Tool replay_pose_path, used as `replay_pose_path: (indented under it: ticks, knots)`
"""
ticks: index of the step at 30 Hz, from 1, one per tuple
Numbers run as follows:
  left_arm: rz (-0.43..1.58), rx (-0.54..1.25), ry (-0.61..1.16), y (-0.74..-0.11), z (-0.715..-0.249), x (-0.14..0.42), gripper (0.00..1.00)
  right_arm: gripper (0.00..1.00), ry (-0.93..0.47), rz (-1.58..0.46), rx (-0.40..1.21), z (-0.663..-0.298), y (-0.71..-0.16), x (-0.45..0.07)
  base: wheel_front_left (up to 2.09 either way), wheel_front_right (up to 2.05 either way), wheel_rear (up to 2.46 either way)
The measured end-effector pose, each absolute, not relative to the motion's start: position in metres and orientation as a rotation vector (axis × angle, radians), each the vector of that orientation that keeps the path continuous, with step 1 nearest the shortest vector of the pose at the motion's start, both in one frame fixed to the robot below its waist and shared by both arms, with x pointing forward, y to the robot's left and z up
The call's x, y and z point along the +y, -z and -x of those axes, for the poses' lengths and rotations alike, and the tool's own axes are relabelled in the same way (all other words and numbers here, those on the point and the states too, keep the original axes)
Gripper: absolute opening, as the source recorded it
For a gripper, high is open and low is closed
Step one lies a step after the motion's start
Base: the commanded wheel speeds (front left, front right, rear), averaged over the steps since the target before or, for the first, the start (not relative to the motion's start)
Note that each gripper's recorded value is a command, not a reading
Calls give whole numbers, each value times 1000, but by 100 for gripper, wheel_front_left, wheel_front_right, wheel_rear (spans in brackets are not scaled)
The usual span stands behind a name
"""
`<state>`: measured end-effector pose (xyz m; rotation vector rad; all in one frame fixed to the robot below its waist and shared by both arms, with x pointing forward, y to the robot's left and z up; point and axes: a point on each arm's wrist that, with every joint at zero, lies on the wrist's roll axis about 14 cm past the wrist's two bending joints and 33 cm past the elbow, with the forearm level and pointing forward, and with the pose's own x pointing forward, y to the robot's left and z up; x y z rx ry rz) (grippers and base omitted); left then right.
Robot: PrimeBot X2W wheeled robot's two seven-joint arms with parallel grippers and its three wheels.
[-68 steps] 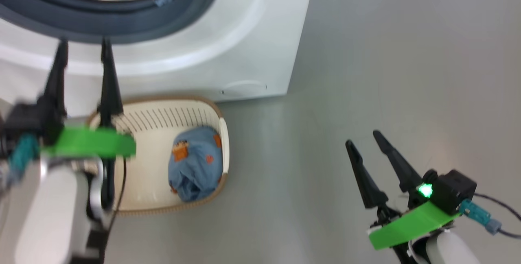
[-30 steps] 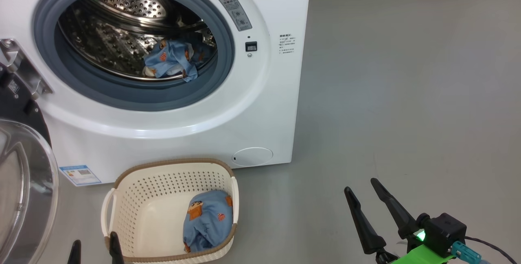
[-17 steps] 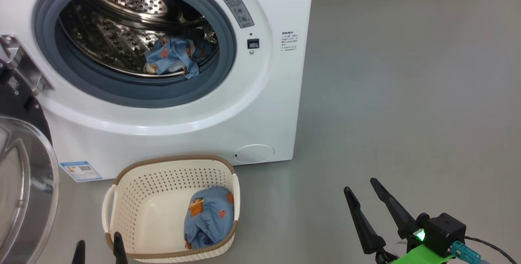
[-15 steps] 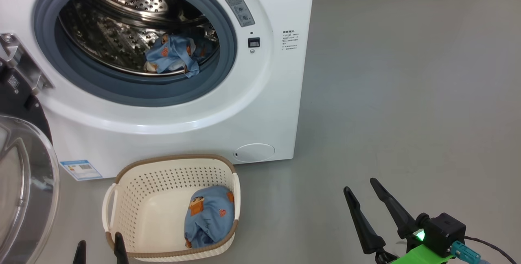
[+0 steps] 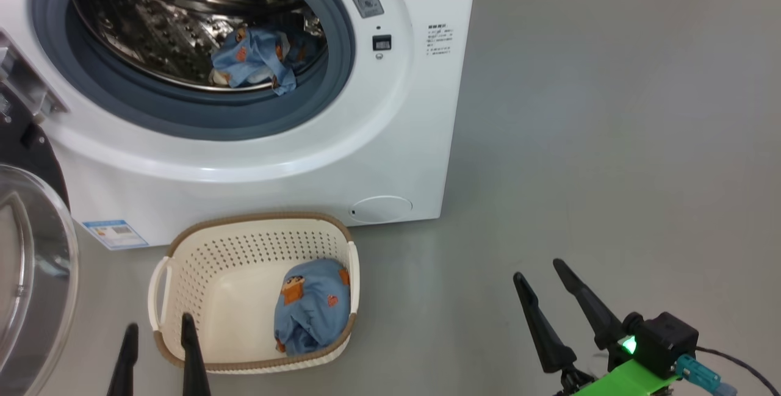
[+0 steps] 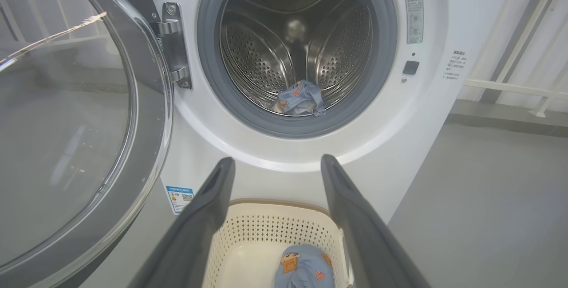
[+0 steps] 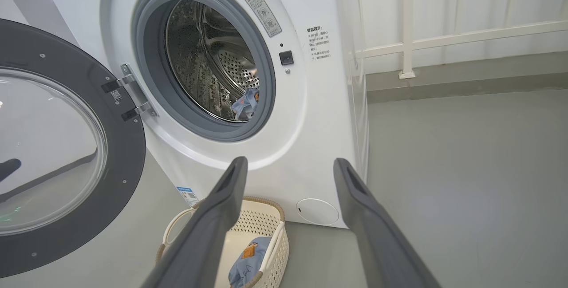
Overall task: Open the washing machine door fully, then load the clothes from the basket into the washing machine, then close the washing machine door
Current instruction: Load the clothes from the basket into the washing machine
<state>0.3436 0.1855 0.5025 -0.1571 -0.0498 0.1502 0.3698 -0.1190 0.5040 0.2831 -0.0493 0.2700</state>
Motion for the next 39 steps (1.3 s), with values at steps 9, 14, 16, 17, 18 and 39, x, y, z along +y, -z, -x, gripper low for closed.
replay_pose_path:
  ticks: [9,14,16,17,18,39]
  knots:
    - [166,-82,-125,-508,-380,181,100,100,-271,-275,-41,-385,-499,-122,0,0,0]
    - [176,-87,-82,-504,-416,171,100,100,-274,-268,-14,-397,-489,-124,0,0,0]
    - [179,-85,-72,-501,-432,169,100,100,-278,-264,-8,-404,-485,-125,0,0,0]
    - [180,-84,-61,-499,-441,166,100,100,-279,-260,-3,-407,-483,-125,0,0,0]
    - [181,-80,-53,-496,-449,164,100,100,-280,-256,2,-410,-480,-127,0,0,0]
    - [206,258,47,-336,-577,123,100,100,-212,-237,155,-464,-394,-156,0,0,0]
